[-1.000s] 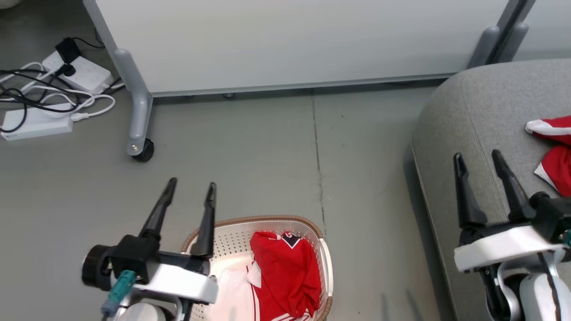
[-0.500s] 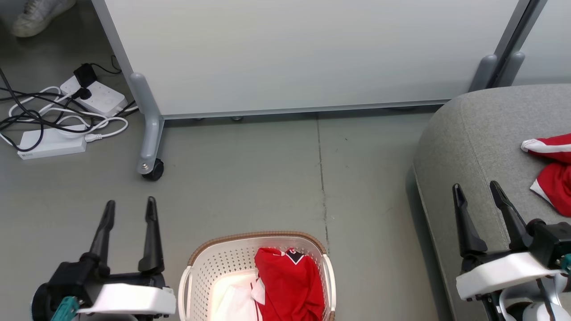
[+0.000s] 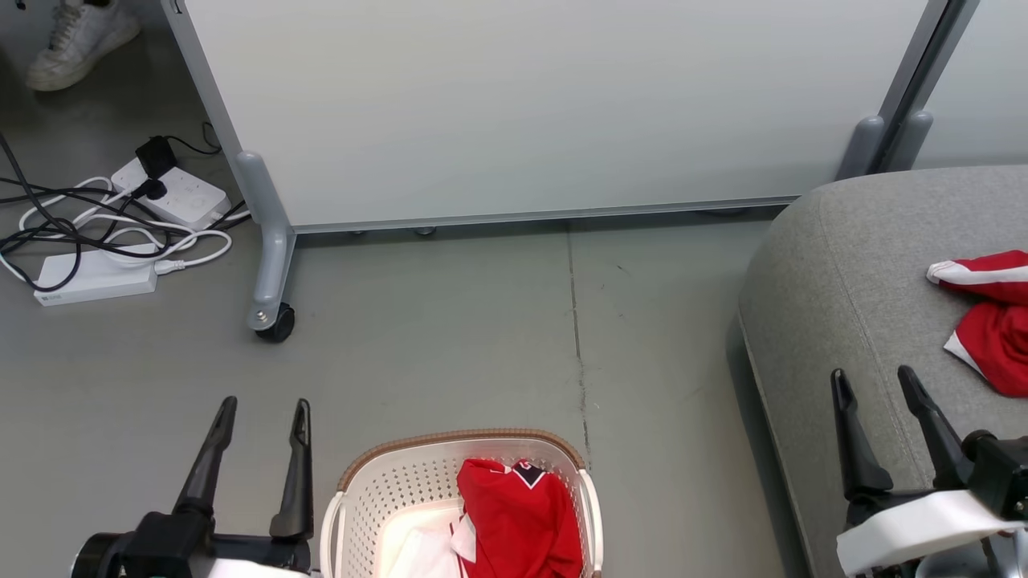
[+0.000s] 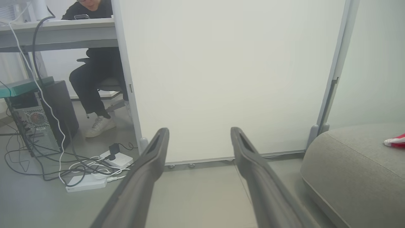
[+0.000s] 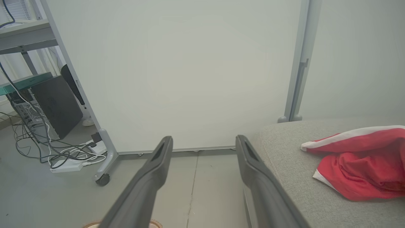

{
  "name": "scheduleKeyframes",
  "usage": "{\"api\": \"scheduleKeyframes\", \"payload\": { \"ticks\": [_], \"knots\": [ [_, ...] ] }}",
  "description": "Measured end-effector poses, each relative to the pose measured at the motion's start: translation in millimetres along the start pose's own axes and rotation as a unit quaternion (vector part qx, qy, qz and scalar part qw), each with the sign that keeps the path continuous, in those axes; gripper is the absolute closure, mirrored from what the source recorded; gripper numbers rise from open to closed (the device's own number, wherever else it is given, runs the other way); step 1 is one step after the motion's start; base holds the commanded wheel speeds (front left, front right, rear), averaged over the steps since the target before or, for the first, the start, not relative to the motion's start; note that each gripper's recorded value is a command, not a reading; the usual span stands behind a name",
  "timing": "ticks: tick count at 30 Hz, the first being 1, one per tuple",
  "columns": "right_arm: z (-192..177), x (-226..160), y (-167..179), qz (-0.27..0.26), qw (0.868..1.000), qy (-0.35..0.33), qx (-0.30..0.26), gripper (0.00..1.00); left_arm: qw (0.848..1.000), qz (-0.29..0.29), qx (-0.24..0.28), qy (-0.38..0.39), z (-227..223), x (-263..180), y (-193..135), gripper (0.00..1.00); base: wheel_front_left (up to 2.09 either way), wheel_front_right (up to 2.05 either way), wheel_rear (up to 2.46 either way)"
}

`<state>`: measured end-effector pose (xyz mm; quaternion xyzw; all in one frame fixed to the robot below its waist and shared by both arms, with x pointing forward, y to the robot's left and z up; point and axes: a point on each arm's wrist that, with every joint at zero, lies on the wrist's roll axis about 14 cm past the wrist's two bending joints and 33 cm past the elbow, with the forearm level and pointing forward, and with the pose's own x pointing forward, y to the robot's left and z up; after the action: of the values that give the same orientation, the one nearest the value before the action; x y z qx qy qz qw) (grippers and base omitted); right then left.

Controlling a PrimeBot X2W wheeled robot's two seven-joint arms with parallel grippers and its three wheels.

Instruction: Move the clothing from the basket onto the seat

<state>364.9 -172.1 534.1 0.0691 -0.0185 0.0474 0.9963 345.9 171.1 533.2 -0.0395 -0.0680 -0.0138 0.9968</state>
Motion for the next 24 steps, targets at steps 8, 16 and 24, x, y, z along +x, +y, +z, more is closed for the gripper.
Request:
{"api": "scheduleKeyframes", "payload": {
  "ticks": [8,16,24],
  "knots": [
    [-1.8,-8.2,1.2,0.0,1.0,0.005,0.006,0.0,1.0,-0.009,0.008,0.019,-12.6,-3.4,-3.7,0.0,0.0,0.0,0.0],
    [0.9,-9.6,1.2,0.0,1.0,0.002,0.007,0.0,1.0,-0.008,0.003,0.028,-16.6,-5.0,-4.8,0.0,0.0,0.0,0.0],
    [-0.1,-8.2,3.7,0.004,1.0,0.006,0.01,0.0,0.999,0.0,0.003,0.035,-19.2,-6.2,-2.2,0.0,0.0,0.0,0.0]
  ]
}}
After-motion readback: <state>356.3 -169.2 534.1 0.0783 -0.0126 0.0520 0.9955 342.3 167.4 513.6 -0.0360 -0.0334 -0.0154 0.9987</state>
